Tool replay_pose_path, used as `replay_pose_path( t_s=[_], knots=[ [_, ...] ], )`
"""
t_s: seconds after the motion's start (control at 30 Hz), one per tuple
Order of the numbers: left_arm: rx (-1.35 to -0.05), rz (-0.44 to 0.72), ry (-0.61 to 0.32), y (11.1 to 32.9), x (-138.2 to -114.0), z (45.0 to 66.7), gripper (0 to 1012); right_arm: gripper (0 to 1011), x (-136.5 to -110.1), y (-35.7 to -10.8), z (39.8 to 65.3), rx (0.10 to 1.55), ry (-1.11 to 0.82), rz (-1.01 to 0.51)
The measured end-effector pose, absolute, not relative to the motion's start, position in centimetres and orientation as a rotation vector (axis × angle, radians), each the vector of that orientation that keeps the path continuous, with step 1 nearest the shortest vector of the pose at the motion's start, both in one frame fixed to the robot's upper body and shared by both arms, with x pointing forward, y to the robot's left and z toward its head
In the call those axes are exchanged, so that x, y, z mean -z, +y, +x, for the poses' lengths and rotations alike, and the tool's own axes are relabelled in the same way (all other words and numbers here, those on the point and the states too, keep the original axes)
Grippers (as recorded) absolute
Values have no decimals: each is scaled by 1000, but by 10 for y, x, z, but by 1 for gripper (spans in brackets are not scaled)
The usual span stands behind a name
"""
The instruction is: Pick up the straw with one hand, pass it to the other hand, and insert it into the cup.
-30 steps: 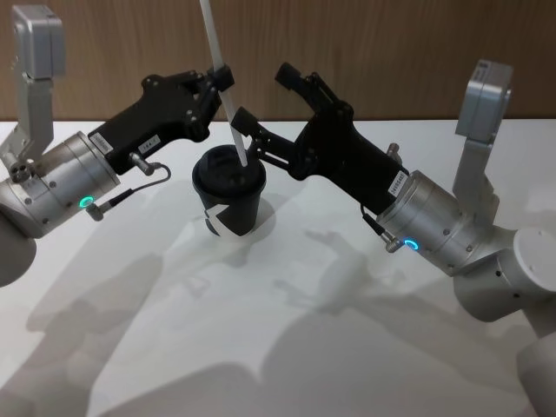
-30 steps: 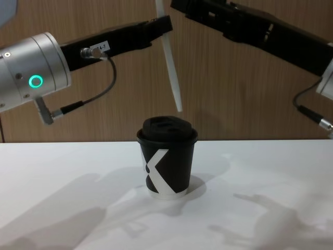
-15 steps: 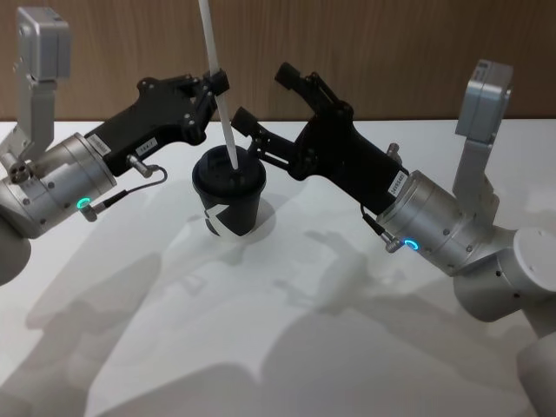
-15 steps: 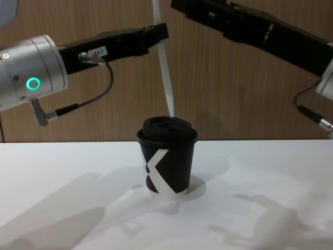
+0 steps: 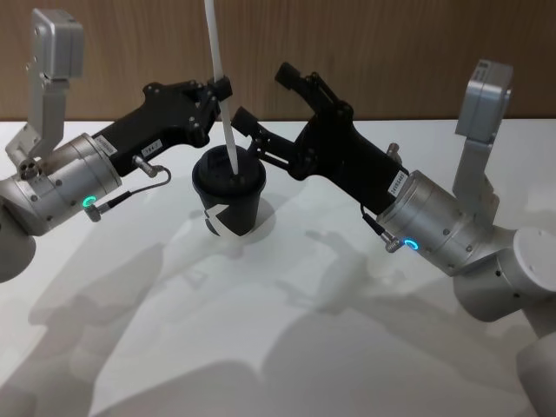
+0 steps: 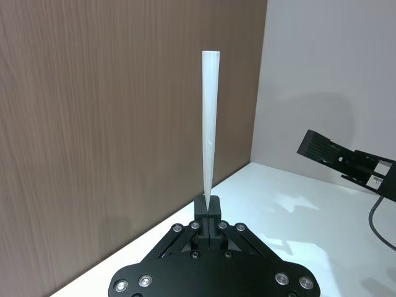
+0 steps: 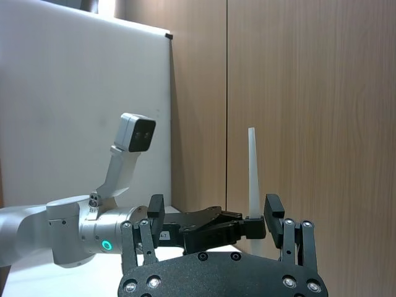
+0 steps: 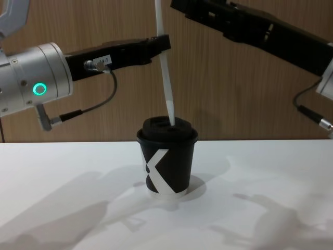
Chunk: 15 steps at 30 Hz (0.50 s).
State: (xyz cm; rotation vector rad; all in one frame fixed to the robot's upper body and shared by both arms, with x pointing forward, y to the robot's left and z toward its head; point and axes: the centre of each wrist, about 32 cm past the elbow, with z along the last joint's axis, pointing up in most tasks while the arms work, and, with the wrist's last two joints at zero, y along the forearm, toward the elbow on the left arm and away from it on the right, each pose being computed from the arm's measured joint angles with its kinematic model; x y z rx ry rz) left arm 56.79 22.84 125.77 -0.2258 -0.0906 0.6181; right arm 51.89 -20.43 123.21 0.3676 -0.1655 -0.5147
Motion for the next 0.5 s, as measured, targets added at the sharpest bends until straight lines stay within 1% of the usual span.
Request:
replay_pose_path(
  t_s=[0.5],
  knots=[
    [-605, -209, -59, 228, -1256, 573, 0, 1001, -1232, -204, 519, 515, -165, 368]
  ],
)
